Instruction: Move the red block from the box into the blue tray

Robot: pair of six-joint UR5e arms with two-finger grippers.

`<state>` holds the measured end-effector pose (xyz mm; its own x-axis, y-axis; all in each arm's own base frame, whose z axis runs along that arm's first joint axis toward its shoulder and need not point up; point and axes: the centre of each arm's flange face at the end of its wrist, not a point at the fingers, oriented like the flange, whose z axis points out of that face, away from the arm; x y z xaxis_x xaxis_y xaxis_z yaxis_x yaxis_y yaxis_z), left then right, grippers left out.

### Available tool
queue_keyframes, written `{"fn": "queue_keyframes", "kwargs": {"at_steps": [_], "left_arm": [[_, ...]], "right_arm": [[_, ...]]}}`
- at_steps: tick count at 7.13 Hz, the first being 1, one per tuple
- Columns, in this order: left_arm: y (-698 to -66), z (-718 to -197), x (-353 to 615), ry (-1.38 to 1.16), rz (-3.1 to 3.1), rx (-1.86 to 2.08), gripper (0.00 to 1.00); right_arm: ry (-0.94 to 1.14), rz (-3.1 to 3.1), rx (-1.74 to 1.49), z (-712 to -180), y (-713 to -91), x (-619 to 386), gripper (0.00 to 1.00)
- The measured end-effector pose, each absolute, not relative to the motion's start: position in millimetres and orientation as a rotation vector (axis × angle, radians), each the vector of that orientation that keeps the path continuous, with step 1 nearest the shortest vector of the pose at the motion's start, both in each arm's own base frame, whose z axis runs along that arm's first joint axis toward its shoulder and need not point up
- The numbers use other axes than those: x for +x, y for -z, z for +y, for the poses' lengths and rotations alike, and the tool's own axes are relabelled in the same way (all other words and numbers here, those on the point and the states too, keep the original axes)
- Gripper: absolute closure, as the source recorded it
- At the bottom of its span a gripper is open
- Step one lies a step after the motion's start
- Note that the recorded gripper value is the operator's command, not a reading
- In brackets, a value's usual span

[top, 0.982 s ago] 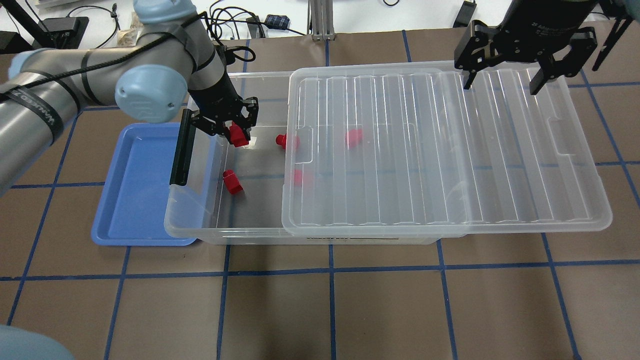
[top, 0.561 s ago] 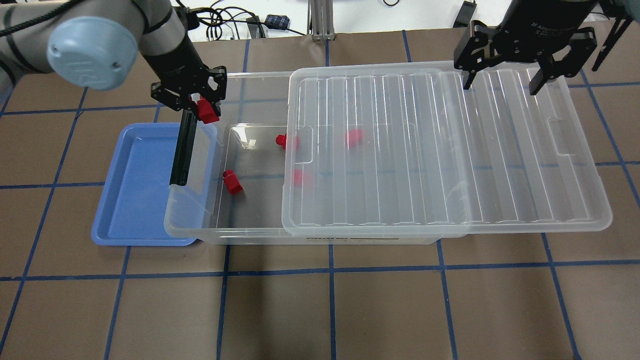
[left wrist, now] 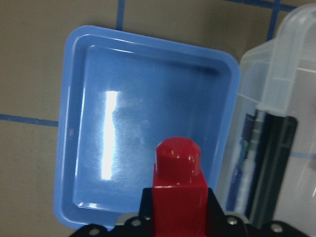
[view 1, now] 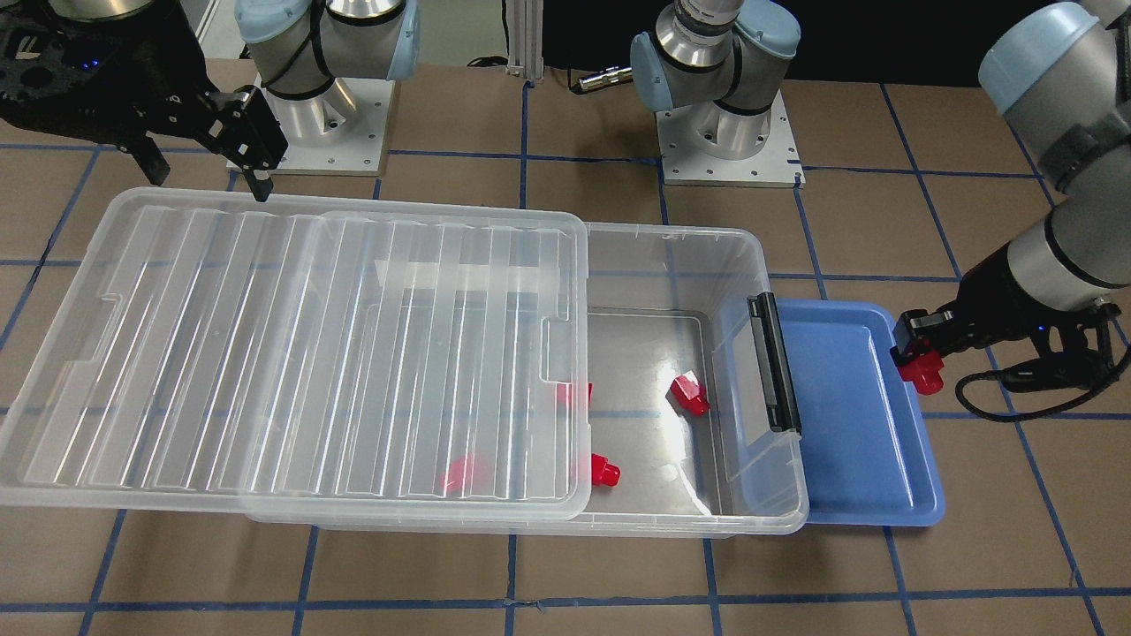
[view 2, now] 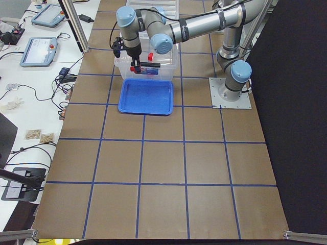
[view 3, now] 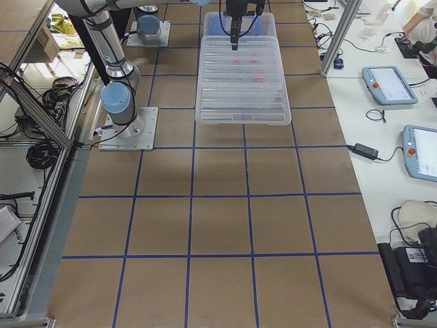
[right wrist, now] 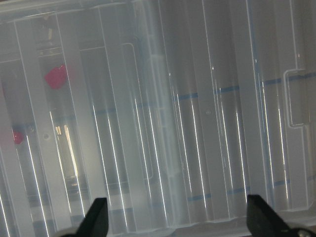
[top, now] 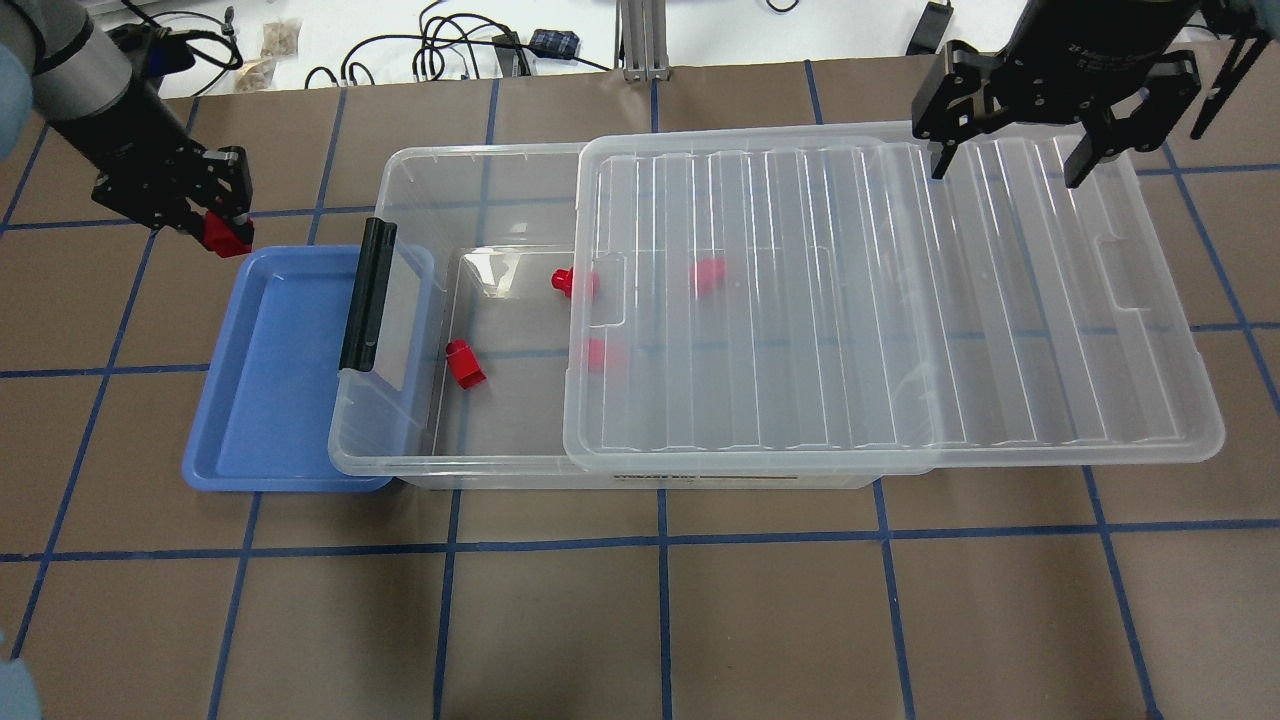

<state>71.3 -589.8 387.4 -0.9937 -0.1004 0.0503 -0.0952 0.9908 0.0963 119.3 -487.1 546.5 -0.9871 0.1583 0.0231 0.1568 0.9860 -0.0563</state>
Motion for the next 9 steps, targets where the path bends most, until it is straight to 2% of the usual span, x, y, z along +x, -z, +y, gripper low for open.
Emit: {"fn": "queue_keyframes", "kwargs": {"at_steps": [5, 6, 7, 8, 9], "left_arm": [[-258, -596, 96, 0.215, -3.041, -0.072, 1.0], [-239, -598, 97, 0.249, -3.022, -0.105, 0.94], [-224, -598, 97, 0.279, -3.007, -0.126, 0.76], [-211, -597, 96, 0.302, -2.997, -0.136, 0.26], [-202, -595, 95, 0.31, -2.993, -0.139, 0.0]], "right_arm": [[-0.088, -3.079, -0.233, -485, -548, 117, 0.0], [-0.088, -3.077, -0.233, -485, -549, 117, 0.0], [-0.088, -3.073, -0.232, -485, -549, 116, 0.0], [-0.089, -3.069, -0.23, -486, -549, 116, 0.0], [-0.09, -3.061, -0.228, -486, -549, 115, 0.0]]}}
